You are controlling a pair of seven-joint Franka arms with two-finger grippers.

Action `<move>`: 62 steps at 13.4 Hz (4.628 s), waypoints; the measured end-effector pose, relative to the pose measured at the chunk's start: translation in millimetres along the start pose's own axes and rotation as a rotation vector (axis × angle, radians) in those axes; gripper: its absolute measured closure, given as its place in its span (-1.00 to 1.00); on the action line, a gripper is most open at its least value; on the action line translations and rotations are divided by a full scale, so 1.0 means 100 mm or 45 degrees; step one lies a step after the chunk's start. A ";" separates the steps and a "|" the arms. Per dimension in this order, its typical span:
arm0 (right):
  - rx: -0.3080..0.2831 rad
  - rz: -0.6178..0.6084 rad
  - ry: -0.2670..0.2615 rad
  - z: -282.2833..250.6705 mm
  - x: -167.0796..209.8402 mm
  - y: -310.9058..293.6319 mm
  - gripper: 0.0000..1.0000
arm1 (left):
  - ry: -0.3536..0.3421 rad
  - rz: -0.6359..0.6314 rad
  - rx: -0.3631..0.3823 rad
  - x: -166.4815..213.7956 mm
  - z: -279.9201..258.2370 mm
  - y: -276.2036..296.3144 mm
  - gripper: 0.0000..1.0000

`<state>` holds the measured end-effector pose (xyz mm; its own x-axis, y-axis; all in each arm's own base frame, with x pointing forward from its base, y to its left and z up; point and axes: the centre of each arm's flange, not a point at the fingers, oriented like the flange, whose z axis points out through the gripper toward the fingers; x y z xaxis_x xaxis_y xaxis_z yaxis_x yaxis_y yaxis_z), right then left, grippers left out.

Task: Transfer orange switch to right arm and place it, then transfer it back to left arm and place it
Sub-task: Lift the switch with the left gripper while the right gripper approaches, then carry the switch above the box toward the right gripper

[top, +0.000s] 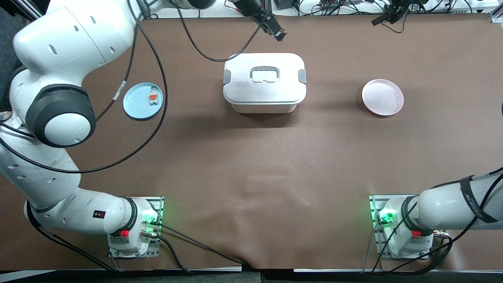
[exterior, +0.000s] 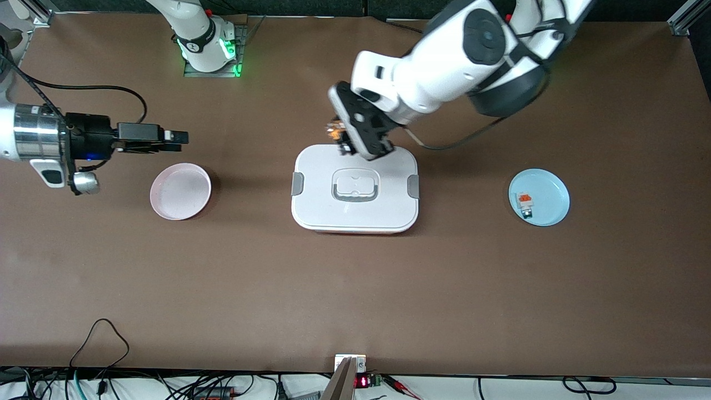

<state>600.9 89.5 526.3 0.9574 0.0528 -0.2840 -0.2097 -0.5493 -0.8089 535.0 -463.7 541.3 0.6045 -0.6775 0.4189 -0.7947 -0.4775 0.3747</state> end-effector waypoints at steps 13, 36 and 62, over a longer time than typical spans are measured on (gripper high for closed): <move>-0.015 0.096 0.125 1.41 -0.05 -1.09 -1.00 | 0.226 -0.086 -0.023 0.29 0.05 0.17 -0.47; -0.199 -0.009 0.150 1.54 -0.16 -1.26 -1.00 | 0.240 -0.113 0.000 0.27 -0.04 -0.03 -0.47; -0.163 -0.057 0.240 1.65 -0.08 -1.44 -1.00 | 0.306 -0.123 0.014 0.32 -0.40 -0.06 -0.47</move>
<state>590.5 305.7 560.6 0.9879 -0.0702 -0.1383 -0.1504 -0.6521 -0.7430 561.1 -460.1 585.1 0.6722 -0.4769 0.5663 -0.7324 -0.5405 0.4140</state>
